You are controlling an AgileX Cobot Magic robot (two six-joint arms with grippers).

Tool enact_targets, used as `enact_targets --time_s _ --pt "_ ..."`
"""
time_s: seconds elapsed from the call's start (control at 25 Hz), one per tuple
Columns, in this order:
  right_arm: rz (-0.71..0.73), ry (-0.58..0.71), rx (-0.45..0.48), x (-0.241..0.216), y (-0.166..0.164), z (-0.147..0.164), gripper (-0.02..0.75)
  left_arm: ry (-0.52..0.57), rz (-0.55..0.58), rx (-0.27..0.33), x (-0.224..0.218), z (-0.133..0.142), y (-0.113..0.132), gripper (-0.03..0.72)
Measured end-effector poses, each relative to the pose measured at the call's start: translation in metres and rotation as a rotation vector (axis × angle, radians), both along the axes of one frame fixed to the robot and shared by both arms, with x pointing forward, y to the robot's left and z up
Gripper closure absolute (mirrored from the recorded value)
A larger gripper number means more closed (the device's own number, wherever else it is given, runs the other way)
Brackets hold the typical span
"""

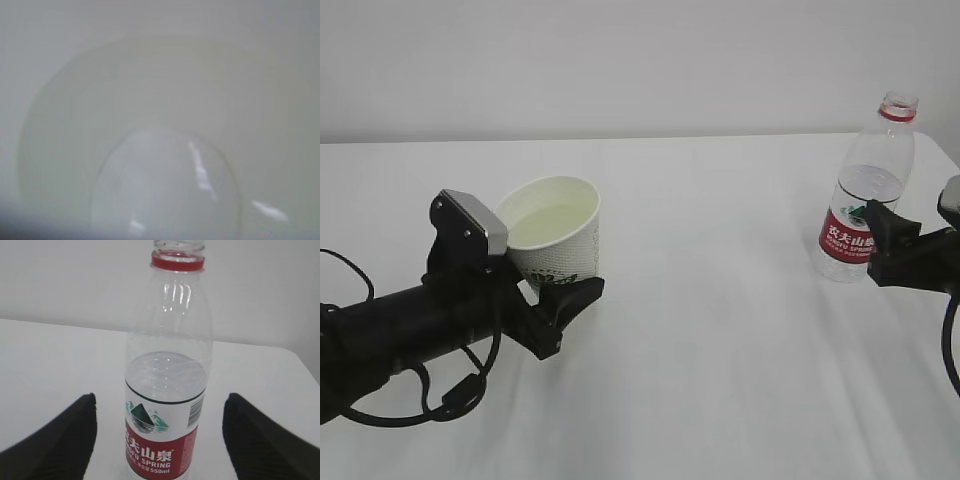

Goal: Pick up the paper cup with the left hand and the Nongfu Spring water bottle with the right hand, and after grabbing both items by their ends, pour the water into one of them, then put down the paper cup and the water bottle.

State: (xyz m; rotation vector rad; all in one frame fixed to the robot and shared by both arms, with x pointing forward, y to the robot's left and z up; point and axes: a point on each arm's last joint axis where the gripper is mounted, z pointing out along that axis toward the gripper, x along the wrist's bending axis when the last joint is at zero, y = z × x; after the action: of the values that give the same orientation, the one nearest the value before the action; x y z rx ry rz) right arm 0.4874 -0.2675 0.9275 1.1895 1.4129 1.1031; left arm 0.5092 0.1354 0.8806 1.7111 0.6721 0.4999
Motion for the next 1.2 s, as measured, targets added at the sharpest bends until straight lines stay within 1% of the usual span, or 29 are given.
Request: enact_targets --time_s 0.56,0.92,1.2 --pt "0.001 0.000 0.000 0.000 0.000 0.000 0.144 -0.033 0.180 0.013 0.011 0.001 0.012 0.186" --pt "0.001 0.000 0.000 0.000 0.000 0.000 0.144 -0.061 0.285 0.043 0.017 0.002 0.021 0.190" --pt "0.001 0.000 0.000 0.000 0.000 0.000 0.144 -0.056 0.351 0.038 0.021 0.002 0.029 0.191"
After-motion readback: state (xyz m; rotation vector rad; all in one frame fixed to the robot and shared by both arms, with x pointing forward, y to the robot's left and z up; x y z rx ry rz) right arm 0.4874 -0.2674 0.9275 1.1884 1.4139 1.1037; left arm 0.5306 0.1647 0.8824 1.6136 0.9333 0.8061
